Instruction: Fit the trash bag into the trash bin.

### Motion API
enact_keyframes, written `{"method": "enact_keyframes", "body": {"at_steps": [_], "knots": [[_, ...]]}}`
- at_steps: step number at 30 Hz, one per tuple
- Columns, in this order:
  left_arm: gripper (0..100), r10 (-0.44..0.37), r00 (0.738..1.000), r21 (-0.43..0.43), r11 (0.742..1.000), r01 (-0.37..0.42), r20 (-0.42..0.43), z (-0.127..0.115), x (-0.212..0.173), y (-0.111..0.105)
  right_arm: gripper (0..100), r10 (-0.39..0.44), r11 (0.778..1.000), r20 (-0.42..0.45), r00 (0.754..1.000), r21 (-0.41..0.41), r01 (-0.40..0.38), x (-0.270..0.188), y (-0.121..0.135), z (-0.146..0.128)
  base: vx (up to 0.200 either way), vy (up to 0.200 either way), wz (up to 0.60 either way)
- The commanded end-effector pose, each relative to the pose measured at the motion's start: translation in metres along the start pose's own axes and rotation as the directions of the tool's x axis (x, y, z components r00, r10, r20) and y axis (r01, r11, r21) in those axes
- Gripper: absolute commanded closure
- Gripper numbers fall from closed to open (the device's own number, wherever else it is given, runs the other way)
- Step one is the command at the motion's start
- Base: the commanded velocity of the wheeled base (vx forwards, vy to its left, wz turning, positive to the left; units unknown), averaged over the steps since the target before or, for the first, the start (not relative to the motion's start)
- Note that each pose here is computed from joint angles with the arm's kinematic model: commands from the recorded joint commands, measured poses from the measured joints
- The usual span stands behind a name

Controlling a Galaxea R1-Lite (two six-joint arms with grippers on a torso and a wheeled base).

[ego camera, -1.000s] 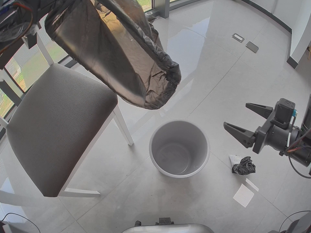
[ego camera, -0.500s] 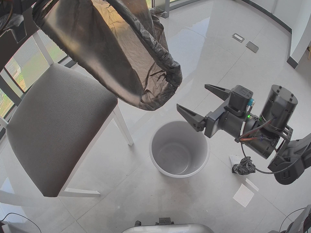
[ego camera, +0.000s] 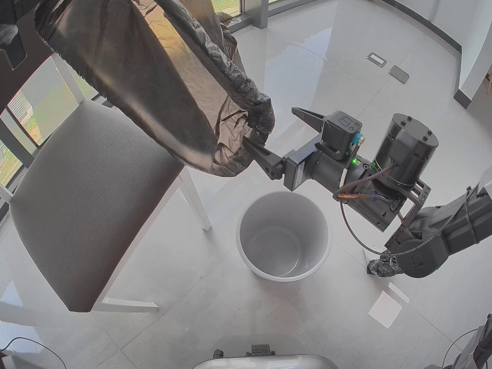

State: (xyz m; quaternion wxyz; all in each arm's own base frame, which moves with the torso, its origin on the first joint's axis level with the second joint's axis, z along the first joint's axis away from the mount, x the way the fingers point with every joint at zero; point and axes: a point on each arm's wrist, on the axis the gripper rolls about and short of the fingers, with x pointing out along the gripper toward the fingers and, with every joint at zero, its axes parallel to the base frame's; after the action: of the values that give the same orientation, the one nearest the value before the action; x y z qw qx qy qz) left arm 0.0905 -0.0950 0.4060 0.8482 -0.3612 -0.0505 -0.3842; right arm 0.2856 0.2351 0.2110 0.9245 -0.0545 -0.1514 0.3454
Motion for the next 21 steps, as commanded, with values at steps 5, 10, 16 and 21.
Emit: {"method": "enact_keyframes", "body": {"at_steps": [5, 10, 16, 21], "knots": [[100, -0.033, 0.999, -0.008, 0.999, 0.033, -0.016, -0.001, -0.010, -0.003, 0, -0.009, 1.000, 0.022, 1.000, -0.012, 0.010, 0.030, -0.004, -0.002, 0.000, 0.000, 0.00], [100, -0.049, 0.998, -0.010, 0.999, 0.049, -0.030, -0.002, -0.016, -0.003, 0, 0.000, 1.000, 0.019, 1.000, -0.010, 0.000, 0.044, 0.000, -0.015, 0.000, 0.000, 0.00], [100, -0.059, 0.997, -0.009, 0.998, 0.059, -0.050, -0.005, -0.022, 0.000, 100, -0.005, 1.000, 0.021, 1.000, -0.010, 0.005, 0.047, 0.001, -0.017, 0.000, 0.000, 0.00], [100, -0.051, 0.997, -0.006, 0.999, 0.050, -0.057, -0.007, -0.020, 0.002, 100, -0.004, 1.000, 0.018, 1.000, -0.006, 0.004, 0.042, 0.002, -0.016, 0.000, 0.000, 0.00]]}}
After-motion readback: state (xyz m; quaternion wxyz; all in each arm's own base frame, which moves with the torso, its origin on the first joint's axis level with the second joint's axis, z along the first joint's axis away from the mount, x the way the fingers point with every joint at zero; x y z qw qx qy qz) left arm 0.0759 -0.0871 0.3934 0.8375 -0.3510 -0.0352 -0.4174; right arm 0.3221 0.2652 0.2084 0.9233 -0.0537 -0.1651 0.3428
